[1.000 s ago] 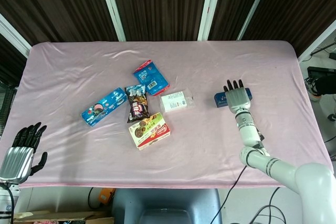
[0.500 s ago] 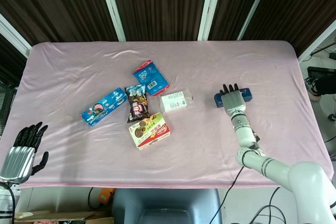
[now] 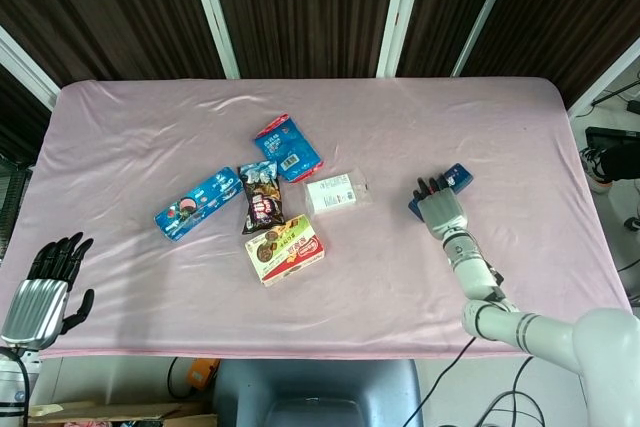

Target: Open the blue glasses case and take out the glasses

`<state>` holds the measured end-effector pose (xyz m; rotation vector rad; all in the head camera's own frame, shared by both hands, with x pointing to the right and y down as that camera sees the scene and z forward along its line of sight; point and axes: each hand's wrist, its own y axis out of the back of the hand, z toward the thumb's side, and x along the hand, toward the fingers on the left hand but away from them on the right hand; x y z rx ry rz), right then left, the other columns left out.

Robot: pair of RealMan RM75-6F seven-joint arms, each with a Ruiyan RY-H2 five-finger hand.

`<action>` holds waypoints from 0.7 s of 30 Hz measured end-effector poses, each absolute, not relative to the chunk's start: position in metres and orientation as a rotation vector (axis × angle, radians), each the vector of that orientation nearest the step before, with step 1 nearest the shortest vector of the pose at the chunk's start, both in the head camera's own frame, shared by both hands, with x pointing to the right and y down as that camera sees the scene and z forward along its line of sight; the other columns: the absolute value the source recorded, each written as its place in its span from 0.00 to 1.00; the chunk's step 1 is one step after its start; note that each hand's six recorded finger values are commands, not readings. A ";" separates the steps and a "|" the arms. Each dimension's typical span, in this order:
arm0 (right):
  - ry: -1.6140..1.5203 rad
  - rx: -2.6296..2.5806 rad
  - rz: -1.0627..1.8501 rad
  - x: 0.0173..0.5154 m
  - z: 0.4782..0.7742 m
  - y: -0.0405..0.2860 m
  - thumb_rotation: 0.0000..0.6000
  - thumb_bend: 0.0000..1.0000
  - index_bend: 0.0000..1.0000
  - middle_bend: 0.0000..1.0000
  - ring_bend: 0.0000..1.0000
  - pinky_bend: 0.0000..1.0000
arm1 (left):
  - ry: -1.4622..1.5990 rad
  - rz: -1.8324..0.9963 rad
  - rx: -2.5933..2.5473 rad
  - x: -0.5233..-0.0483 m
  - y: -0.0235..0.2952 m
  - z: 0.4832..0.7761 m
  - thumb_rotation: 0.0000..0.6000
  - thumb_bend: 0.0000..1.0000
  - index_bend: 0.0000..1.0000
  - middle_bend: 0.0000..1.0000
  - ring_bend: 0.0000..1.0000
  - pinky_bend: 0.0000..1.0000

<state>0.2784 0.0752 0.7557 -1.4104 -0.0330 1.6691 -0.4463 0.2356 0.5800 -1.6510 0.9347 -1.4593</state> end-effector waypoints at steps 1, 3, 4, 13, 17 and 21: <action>-0.016 -1.415 1.657 0.280 0.753 0.081 1.00 0.74 0.26 0.00 0.00 0.00 | 0.933 -1.458 -1.652 -0.446 0.236 0.580 1.00 0.45 0.00 0.00 0.00 0.08; 0.014 -1.420 1.642 0.285 0.748 0.090 1.00 0.74 0.26 0.00 0.00 0.00 | 0.929 -1.456 -1.655 -0.444 0.236 0.580 1.00 0.45 0.00 0.00 0.00 0.08; 0.037 -1.420 1.633 0.291 0.744 0.096 1.00 0.74 0.26 0.00 0.00 0.00 | 0.927 -1.455 -1.656 -0.444 0.236 0.581 1.00 0.45 0.00 0.00 0.00 0.08; 0.123 -1.422 1.591 0.324 0.725 0.134 1.00 0.74 0.21 0.00 0.00 0.00 | 0.915 -1.443 -1.668 -0.438 0.237 0.582 1.00 0.45 0.00 0.00 0.00 0.08; 0.129 -1.410 1.573 0.340 0.713 0.145 1.00 0.74 0.21 0.00 0.00 0.00 | 0.913 -1.444 -1.667 -0.438 0.237 0.582 1.00 0.45 0.00 0.00 0.00 0.08; 0.122 -1.395 1.602 0.363 0.706 0.152 1.00 0.74 0.21 0.00 0.00 0.00 | 0.903 -1.443 -1.669 -0.436 0.238 0.583 1.00 0.45 0.00 0.00 0.00 0.08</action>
